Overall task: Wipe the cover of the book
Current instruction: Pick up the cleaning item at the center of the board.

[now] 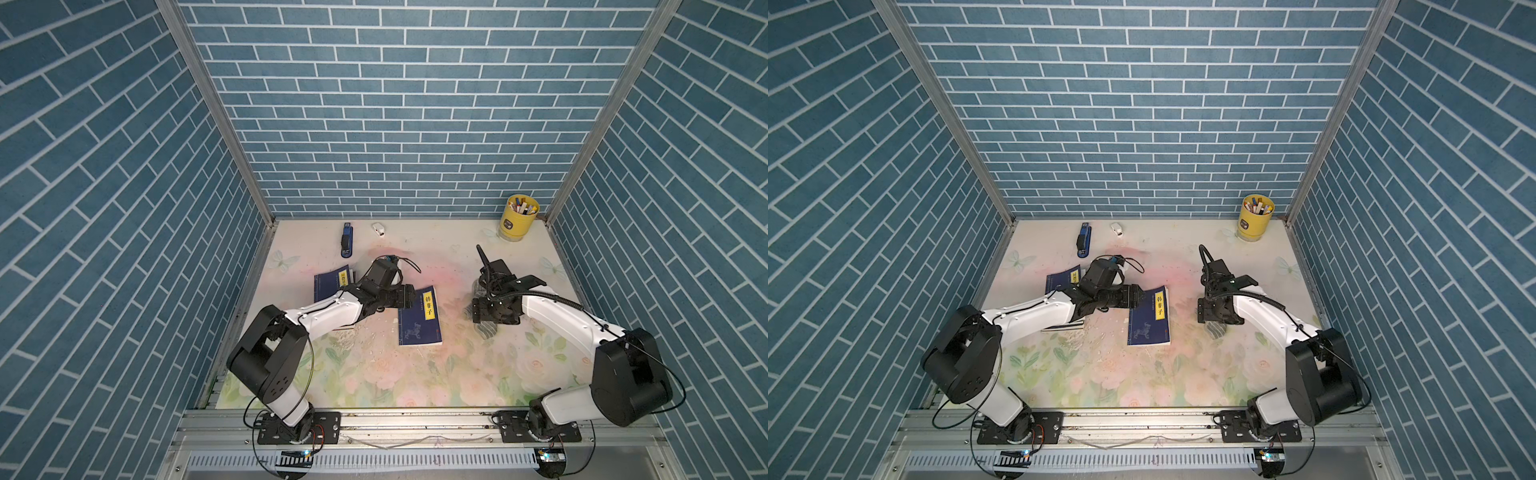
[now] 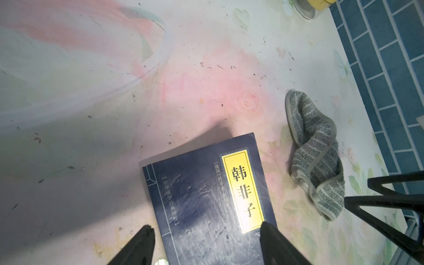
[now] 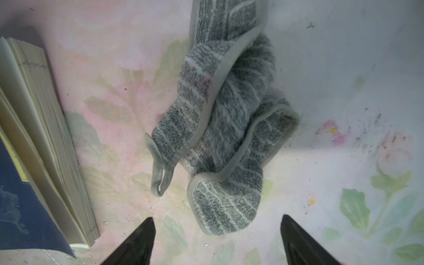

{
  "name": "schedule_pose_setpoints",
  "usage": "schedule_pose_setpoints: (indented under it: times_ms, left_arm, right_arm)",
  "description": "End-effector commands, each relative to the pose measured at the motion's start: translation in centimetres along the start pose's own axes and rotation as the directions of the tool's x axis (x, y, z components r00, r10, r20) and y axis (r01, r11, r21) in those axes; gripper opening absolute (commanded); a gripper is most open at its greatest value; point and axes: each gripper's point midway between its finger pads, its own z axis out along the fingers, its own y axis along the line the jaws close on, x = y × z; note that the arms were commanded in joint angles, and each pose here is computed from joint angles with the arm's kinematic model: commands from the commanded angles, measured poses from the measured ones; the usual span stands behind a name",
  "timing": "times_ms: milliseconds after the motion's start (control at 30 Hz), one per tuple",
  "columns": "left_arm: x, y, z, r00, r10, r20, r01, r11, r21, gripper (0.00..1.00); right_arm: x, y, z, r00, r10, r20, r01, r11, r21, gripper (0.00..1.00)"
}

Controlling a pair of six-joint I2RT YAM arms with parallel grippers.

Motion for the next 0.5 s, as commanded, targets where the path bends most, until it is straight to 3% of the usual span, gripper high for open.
schedule_pose_setpoints:
  times_ms: [0, 267, 367, 467]
  left_arm:
    - [0.4, 0.3, -0.2, 1.000, 0.023, -0.004, -0.023, 1.000, -0.011, 0.77]
    - [0.5, 0.9, -0.3, 0.999, 0.038, -0.010, -0.038, 0.998, -0.042, 0.77]
    - [0.5, 1.1, -0.4, 0.999, 0.037, -0.005, -0.038, 0.998, -0.049, 0.78]
    - [0.4, 1.4, -0.5, 0.999, 0.035, 0.003, -0.035, 0.998, -0.061, 0.78]
  right_arm:
    - [-0.7, 0.4, 1.1, 1.000, 0.013, -0.001, -0.013, 0.999, -0.031, 0.86]
    - [-4.0, -0.6, 4.0, 0.996, 0.086, 0.016, -0.087, 0.996, 0.035, 0.85]
    - [-4.4, -1.4, 5.0, 0.992, 0.128, 0.015, -0.129, 0.990, 0.051, 0.78]
    - [-4.6, -1.5, 5.5, 0.989, 0.146, 0.013, -0.146, 0.989, 0.028, 0.63]
